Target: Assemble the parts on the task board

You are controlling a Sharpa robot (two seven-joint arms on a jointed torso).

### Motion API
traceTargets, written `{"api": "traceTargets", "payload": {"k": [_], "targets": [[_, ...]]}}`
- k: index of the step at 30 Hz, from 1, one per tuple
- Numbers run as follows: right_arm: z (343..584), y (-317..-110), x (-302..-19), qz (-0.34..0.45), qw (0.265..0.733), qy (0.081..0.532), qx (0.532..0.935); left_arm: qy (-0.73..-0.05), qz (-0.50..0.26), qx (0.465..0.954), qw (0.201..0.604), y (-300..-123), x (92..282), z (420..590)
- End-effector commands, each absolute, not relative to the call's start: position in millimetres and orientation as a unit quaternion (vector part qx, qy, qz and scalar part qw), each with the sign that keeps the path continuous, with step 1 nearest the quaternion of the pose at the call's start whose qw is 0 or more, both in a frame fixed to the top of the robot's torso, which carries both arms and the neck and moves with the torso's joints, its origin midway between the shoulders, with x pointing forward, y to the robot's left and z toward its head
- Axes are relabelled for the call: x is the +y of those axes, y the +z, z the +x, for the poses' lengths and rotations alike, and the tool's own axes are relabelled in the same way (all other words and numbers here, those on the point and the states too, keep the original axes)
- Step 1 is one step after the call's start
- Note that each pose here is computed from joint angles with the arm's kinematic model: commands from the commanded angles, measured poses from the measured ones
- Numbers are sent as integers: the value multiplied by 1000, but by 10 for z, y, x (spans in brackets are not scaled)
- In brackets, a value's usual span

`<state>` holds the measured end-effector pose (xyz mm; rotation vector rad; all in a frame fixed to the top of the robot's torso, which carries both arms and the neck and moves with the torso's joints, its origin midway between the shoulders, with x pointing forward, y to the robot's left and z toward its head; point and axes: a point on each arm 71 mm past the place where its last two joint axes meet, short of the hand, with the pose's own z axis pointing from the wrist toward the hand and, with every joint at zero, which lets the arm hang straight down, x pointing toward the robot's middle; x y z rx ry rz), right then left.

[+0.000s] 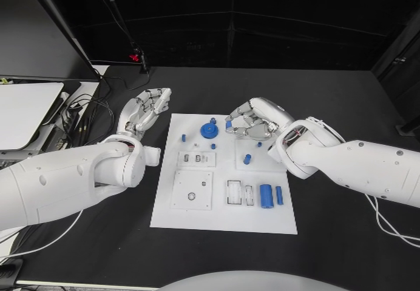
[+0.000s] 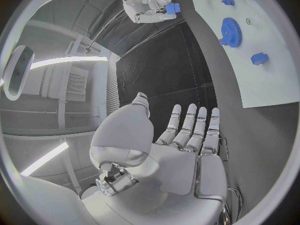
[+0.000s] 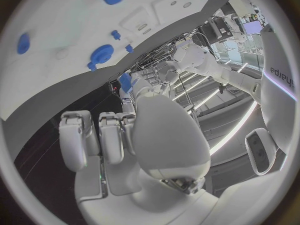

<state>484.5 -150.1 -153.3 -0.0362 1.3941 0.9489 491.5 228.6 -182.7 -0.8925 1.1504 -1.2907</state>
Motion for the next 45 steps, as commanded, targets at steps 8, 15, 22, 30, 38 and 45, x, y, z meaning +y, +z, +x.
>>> {"api": "traceTargets", "payload": {"k": [8,15,22,30,38,45], "targets": [[4732,-1535,-1042,-38,642,411,646,-614,-293,408,609,-1629,2248,4839],[4670,-1569,-831,-47,634,391,666,-614,-293,408,609,-1629,2247,4841],[4640,-1676,-716,-44,628,370,683,-614,-293,408,609,-1630,2242,4844],[4627,-1835,-689,-32,623,344,702,-614,-293,408,609,-1631,2238,4846],[4613,-1939,-689,-25,621,332,710,-614,-294,408,609,-1633,2240,4848],[4606,-1984,-689,-21,621,329,711,-614,-294,408,609,-1634,2240,4850]]}}
